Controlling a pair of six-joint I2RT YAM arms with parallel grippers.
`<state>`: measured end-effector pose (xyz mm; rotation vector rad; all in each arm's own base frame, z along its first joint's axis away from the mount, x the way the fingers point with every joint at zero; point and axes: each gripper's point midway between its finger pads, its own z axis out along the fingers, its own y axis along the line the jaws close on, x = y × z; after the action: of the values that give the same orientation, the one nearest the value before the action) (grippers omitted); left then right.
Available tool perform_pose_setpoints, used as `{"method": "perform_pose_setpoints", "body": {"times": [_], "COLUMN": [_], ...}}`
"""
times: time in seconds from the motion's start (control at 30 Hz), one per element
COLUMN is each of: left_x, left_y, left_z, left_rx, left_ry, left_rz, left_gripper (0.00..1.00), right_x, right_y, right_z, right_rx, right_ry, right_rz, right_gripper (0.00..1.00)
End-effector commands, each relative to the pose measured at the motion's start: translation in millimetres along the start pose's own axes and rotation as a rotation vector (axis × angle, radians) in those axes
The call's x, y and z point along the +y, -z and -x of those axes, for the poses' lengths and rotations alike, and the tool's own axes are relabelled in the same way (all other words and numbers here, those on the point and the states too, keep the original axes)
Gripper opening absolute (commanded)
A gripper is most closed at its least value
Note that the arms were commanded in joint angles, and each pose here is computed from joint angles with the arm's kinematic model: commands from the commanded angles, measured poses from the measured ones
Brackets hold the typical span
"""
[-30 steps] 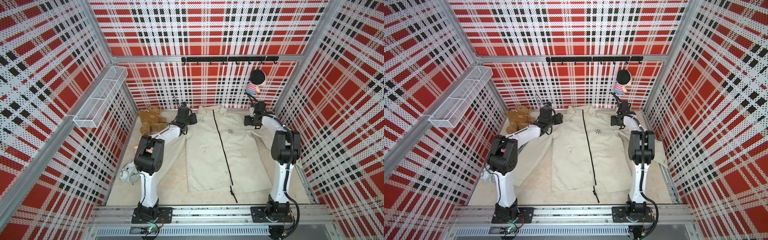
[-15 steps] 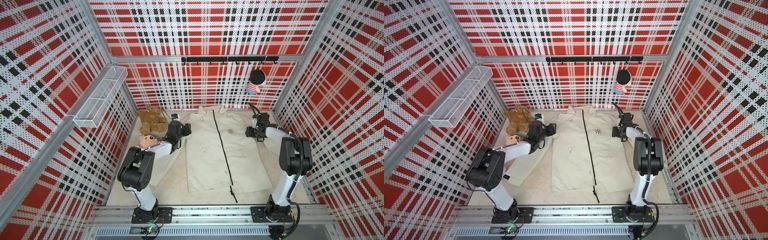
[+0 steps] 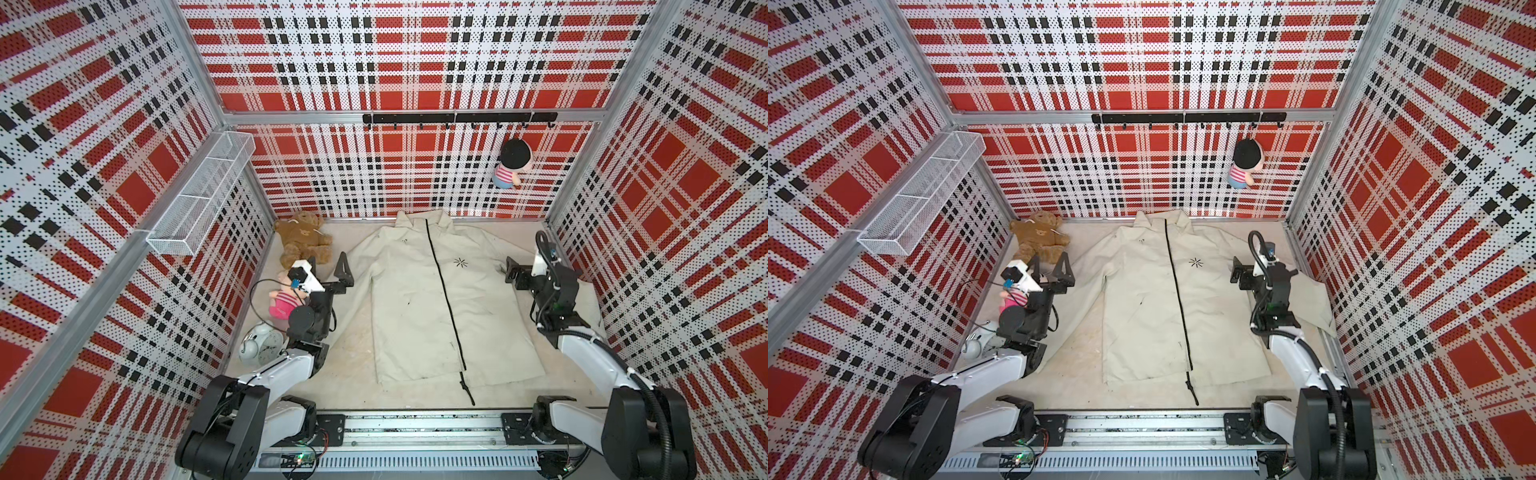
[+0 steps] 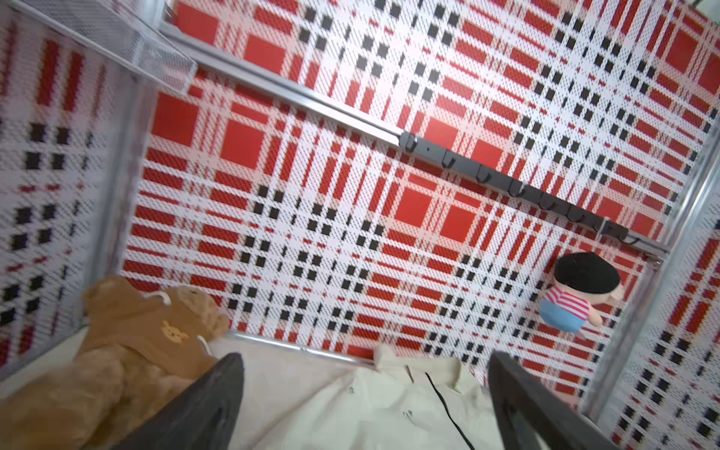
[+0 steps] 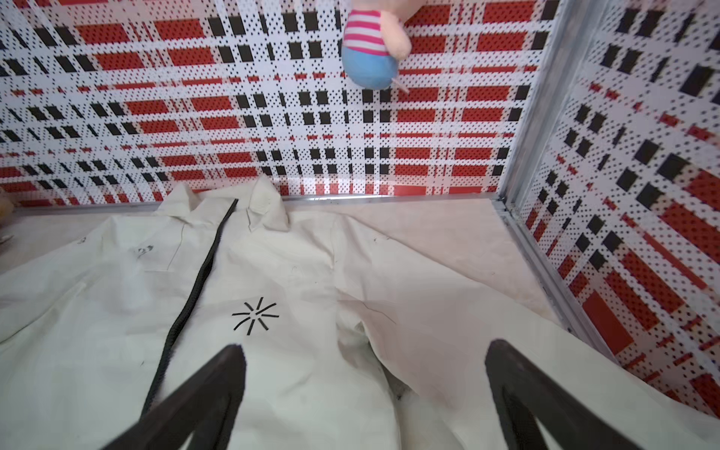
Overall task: Unzip the jacket
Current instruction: Reset both arms
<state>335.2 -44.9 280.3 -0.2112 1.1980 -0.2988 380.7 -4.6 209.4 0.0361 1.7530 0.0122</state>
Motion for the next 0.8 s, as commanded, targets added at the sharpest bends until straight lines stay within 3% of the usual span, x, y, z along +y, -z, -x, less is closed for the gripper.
{"method": "perform_pose_setpoints", "body": {"times": [0.0,0.07,0.17,0.3,0.47,0.53,0.6,0.67,0.77], "left_x": [42,66,88,102,106,109,111,112,109], "left_y": [39,59,72,81,89,93,93,91,82], "left_z": [59,57,41,20,-9,-15,-20,-25,-24], "left_rx": [-0.296,-0.31,-0.246,-0.158,-0.038,-0.016,0.001,0.016,0.007], "left_ry": [0.001,-0.029,-0.081,-0.129,-0.17,-0.182,-0.204,-0.218,-0.299], "left_rz": [0.191,0.305,0.44,0.515,0.546,0.558,0.564,0.56,0.538], "left_gripper": [0.98,0.98,0.98,0.98,0.98,0.98,0.98,0.98,0.98], "right_x": [-23,-29,-37,-29,-16,-8,-9,2,14], "right_y": [26,39,51,45,12,8,-1,-10,-22], "right_z": [16,-5,-29,-47,-66,-62,-72,-70,-77], "right_rx": [-0.217,-0.234,-0.258,-0.244,-0.188,-0.221,-0.126,-0.14,-0.057], "right_ry": [-0.02,-0.052,-0.086,-0.055,-0.035,-0.013,-0.01,0.017,0.046], "right_rz": [-0.12,-0.145,-0.182,-0.135,-0.063,-0.02,-0.025,0.04,0.105], "right_gripper": [1.0,1.0,1.0,1.0,1.0,1.0,1.0,1.0,1.0]}}
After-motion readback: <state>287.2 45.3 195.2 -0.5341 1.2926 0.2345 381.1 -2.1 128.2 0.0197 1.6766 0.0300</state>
